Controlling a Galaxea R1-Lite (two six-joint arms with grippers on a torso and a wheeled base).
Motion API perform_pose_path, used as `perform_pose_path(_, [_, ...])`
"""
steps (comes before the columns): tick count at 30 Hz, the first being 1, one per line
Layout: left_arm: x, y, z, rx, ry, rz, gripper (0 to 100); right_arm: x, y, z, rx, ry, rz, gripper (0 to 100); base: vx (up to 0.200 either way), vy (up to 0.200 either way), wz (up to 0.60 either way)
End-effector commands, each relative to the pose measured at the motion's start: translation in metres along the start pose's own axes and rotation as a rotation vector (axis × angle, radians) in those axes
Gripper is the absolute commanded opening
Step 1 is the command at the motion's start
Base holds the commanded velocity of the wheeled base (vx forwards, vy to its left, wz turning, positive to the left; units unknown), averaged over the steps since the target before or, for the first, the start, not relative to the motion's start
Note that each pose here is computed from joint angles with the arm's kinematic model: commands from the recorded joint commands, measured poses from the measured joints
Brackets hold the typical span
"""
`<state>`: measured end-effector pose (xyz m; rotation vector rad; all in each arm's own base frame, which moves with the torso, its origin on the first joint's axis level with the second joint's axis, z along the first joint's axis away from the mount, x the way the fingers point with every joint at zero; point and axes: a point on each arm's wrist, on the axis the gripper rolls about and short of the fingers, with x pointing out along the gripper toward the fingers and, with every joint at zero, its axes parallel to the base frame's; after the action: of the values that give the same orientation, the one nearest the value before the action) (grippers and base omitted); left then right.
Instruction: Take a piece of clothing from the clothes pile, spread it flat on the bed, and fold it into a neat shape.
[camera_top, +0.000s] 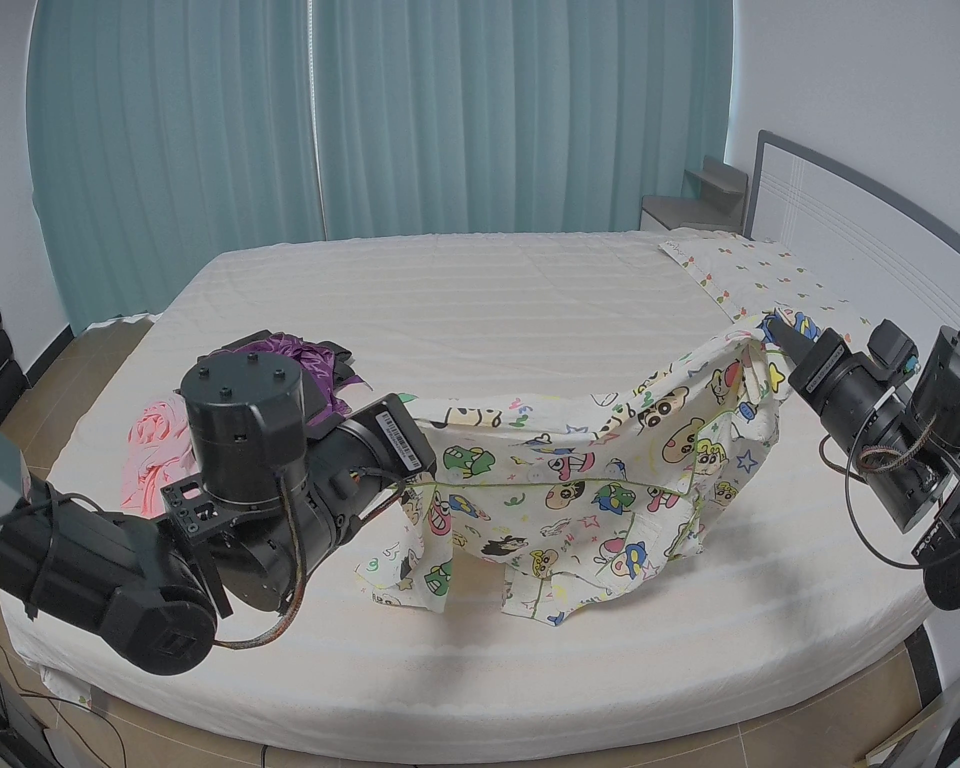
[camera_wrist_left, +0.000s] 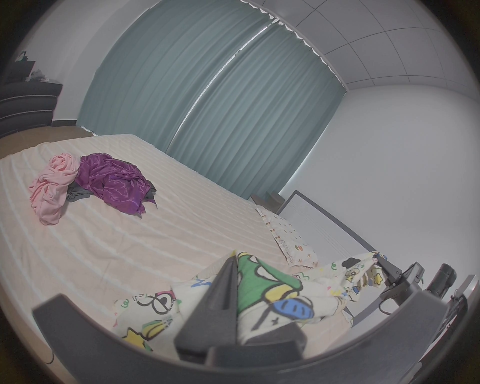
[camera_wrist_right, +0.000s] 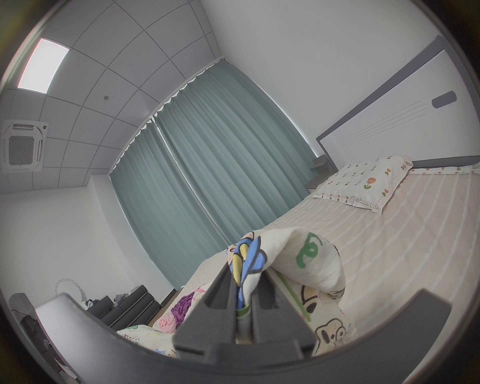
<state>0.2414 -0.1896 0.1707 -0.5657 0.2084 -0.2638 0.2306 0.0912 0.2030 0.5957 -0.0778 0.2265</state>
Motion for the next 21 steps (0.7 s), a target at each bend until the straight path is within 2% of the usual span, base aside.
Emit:
perform_pose_path(1, [-0.004, 0.001, 0.002, -0.001, -0.005, 0.003, 0, -0.008, 0.002, 0.005, 0.004, -0.010, 0.018, 0, -0.200, 0.000, 0.00])
perform_pose_path(12, [-0.052, 0.007, 0.025, -0.026, -0.059, -0.035, 0, -0.049, 0.007, 0.019, -0.003, 0.009, 0.159, 0, -0.200, 0.000, 0.00])
perform_pose_path(16, [-0.074, 0.007, 0.042, -0.009, -0.111, -0.069, 0, -0.065, 0.012, 0.032, -0.002, -0.010, 0.242, 0, -0.200, 0.000, 0.00])
perform_pose_path(21, [-0.098, 0.008, 0.055, 0.051, -0.164, -0.100, 0, -0.080, 0.018, 0.045, -0.030, -0.037, 0.330, 0, 0.000, 0.000, 0.00])
